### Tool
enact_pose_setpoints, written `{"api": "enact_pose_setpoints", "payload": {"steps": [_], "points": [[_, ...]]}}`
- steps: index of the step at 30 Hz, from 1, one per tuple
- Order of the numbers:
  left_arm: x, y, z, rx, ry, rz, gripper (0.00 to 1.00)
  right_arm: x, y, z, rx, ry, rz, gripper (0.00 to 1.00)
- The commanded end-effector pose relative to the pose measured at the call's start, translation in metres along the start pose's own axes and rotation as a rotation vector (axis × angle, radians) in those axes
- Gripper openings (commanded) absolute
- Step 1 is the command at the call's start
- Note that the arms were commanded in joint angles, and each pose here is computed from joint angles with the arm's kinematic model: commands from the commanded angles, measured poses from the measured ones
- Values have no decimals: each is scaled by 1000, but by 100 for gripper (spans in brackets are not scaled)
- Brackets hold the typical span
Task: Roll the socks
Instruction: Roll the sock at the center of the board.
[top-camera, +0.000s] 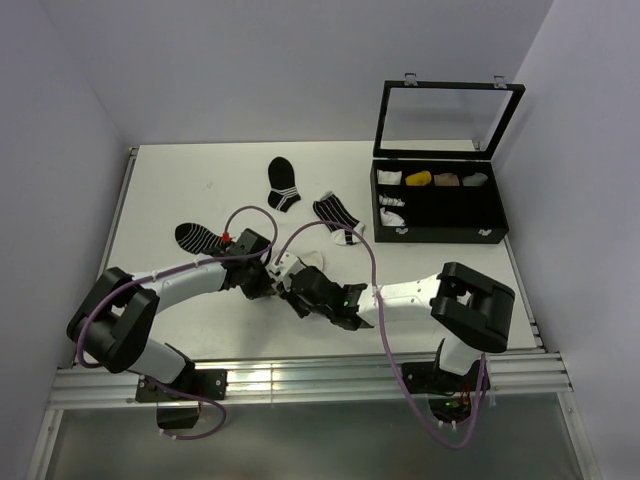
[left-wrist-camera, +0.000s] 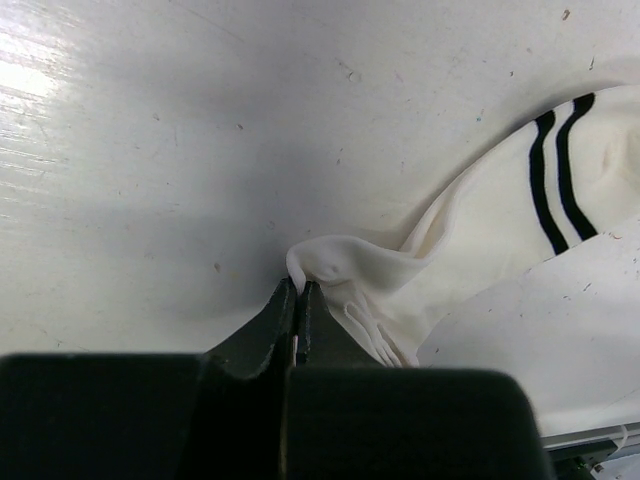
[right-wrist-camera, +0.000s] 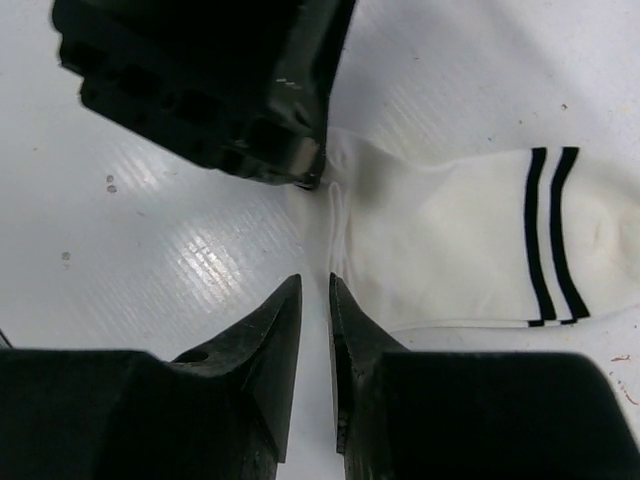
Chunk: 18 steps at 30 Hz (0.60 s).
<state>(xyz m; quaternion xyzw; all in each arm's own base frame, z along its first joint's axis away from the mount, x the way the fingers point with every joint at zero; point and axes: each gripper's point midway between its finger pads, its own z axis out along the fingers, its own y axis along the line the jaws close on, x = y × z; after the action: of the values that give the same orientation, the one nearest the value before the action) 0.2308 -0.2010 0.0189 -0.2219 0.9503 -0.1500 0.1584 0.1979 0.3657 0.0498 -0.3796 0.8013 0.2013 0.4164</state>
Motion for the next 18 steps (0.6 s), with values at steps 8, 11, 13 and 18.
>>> {"api": "enact_pose_setpoints", "payload": {"steps": [8,11,13,18], "points": [[0,-8,-3,7,15,29,0,-30,16,6,-5,-71,-59,29],[-1,-8,-6,15,10,27,0,-27,14,9,9,-64,-71,30],[-1,-9,-7,16,9,27,0,-26,14,12,13,-58,-77,30],[0,-9,-6,17,16,30,0,-20,16,20,7,-35,-83,30]]}}
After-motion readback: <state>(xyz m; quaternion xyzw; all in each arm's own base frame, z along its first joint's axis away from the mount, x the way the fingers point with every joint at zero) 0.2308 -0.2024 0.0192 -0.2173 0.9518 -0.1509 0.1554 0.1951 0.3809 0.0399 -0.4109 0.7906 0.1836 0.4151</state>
